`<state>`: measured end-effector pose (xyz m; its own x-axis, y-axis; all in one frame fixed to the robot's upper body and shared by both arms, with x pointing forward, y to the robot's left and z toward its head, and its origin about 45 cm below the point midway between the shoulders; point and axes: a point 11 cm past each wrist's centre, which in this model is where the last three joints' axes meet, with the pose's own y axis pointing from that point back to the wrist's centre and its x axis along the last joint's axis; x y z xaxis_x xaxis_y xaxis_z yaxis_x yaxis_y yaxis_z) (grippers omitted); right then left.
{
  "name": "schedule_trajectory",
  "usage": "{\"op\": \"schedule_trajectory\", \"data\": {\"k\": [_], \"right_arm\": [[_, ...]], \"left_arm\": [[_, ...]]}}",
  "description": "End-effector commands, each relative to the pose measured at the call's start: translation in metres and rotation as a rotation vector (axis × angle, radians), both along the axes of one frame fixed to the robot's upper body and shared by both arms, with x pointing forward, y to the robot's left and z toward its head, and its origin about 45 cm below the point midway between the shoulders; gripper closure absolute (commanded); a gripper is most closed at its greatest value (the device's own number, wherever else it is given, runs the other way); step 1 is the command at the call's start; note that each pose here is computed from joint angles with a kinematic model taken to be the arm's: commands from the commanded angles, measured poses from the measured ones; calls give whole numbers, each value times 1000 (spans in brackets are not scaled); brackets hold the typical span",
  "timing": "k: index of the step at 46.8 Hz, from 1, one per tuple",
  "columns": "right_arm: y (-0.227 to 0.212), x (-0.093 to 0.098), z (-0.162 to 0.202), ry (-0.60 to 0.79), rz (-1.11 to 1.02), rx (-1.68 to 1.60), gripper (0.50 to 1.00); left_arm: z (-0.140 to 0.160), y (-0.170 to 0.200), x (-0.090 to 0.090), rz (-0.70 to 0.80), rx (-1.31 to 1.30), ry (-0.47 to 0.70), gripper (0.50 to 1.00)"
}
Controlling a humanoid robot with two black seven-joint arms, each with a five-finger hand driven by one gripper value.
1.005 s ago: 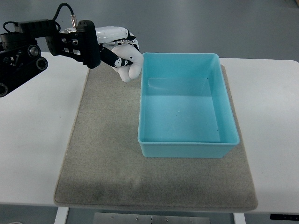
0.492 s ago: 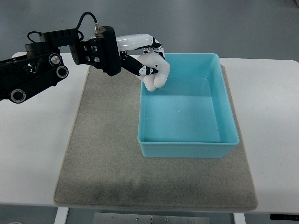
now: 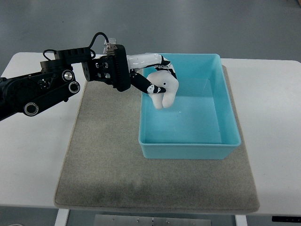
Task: Place white toy into blue box with left hand
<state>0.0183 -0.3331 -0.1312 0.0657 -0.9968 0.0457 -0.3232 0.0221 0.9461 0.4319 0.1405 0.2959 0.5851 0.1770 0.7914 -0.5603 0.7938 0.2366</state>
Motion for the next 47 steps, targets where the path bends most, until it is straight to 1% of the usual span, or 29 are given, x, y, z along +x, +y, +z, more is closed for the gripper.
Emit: {"op": "schedule_trajectory", "data": {"k": [1,2,3,5,6,17,18,20,22,30,37,39,40,41,47], "right_arm": [[0,0,0,0,0,0,564],[0,0,0,0,0,0,564],[0,0,0,0,0,0,564],[0,0,0,0,0,0,564],[0,0,0,0,0,0,564],[0,0,0,0,0,0,564],[0,0,0,0,0,0,564],[0,0,0,0,0,0,564],[0,0,0,0,0,0,564],[0,0,0,-1,0,0,564],[0,0,0,0,0,0,564],[0,0,0,0,0,0,564],[0,0,0,0,0,-1,564],[0,0,0,0,0,0,564],[0,0,0,0,0,0,564]], "left_arm": [[-5,-1,-2,-1,-1,12,724],[-6,-1,-2,-2,-2,14,720],[-7,-1,-3,-2,-2,16,705],[-7,-1,-3,-2,-2,17,656],[-8,0,-3,-1,-2,19,652],[-8,0,-3,-1,-5,18,649],[-9,1,-2,1,-5,19,647],[-8,1,-1,5,-7,17,624],[-8,4,1,14,-4,15,621],[-5,16,14,69,-3,-2,621],[3,25,26,137,-29,-69,617],[4,28,29,159,-38,-89,604],[5,30,31,173,-44,-97,579],[5,33,33,187,-51,-103,566],[8,50,45,276,-95,-107,559]]}}
